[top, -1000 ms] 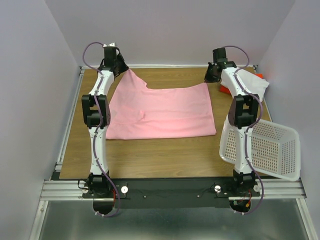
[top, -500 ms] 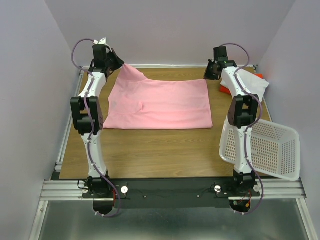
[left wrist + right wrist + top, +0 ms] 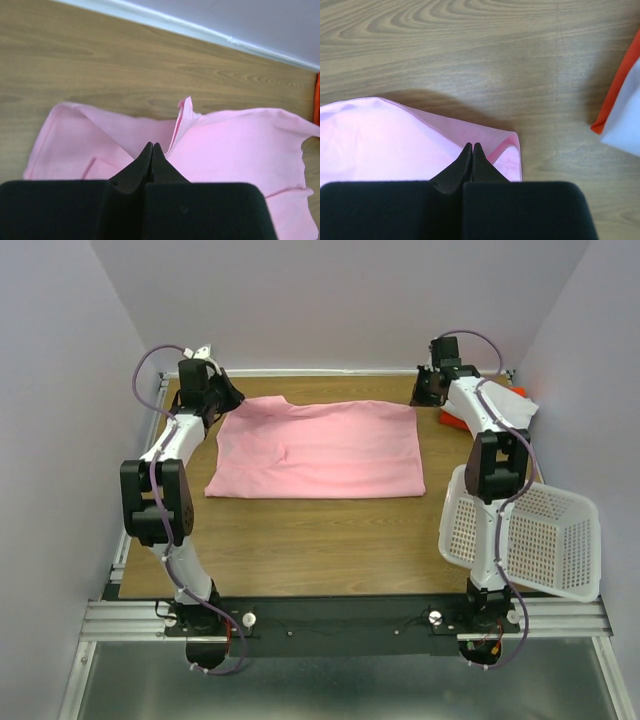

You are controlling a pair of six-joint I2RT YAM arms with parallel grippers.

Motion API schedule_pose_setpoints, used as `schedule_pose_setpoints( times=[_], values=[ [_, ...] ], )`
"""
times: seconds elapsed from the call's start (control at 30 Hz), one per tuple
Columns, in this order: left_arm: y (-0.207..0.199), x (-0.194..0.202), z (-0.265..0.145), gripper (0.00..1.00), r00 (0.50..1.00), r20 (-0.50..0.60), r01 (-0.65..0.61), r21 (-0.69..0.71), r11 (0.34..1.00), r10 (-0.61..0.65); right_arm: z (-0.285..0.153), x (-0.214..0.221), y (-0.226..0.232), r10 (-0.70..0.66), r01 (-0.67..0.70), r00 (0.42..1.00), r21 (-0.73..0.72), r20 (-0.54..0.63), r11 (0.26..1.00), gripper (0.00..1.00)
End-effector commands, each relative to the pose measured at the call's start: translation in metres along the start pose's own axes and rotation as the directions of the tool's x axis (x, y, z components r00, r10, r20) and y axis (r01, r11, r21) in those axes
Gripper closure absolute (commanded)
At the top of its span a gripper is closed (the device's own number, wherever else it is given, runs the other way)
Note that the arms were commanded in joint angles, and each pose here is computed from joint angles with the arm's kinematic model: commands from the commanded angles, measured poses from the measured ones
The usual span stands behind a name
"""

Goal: Fold and stack the t-shirts
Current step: Fold the tshirt

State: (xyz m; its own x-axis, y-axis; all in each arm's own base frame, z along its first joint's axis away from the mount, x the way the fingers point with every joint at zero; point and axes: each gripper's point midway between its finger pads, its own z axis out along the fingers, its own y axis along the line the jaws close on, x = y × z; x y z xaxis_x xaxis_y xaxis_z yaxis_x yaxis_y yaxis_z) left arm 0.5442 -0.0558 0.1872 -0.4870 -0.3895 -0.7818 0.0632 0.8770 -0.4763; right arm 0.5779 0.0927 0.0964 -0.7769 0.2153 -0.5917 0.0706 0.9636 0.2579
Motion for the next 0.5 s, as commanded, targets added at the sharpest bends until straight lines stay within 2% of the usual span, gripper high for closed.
schedule_pose_setpoints(
  times=[0.0,0.07,0.23,0.47],
  values=[
    [0.007,0.014,-0.021,1.0,1.0,0.001,-0.015,-0.044,0.999,0.015,-0.026,-0.008,0.003,-0.039,0.04,0.999,-0.024,0.036,0.999,1.0],
    [0.005,0.012,-0.028,1.0,1.0,0.023,-0.014,-0.045,0.999,0.016,-0.032,-0.004,0.003,-0.041,0.042,0.999,-0.025,0.034,0.999,0.99],
    [0.013,0.039,-0.039,1.0,1.0,-0.017,-0.001,-0.069,0.998,0.0,-0.039,0.014,0.001,-0.038,0.038,0.999,-0.03,0.011,0.999,1.0],
    [0.021,0.041,-0.06,1.0,1.0,0.013,0.022,-0.141,0.99,-0.02,-0.042,0.041,-0.005,-0.035,0.034,0.999,-0.026,-0.034,0.999,1.0]
  ],
)
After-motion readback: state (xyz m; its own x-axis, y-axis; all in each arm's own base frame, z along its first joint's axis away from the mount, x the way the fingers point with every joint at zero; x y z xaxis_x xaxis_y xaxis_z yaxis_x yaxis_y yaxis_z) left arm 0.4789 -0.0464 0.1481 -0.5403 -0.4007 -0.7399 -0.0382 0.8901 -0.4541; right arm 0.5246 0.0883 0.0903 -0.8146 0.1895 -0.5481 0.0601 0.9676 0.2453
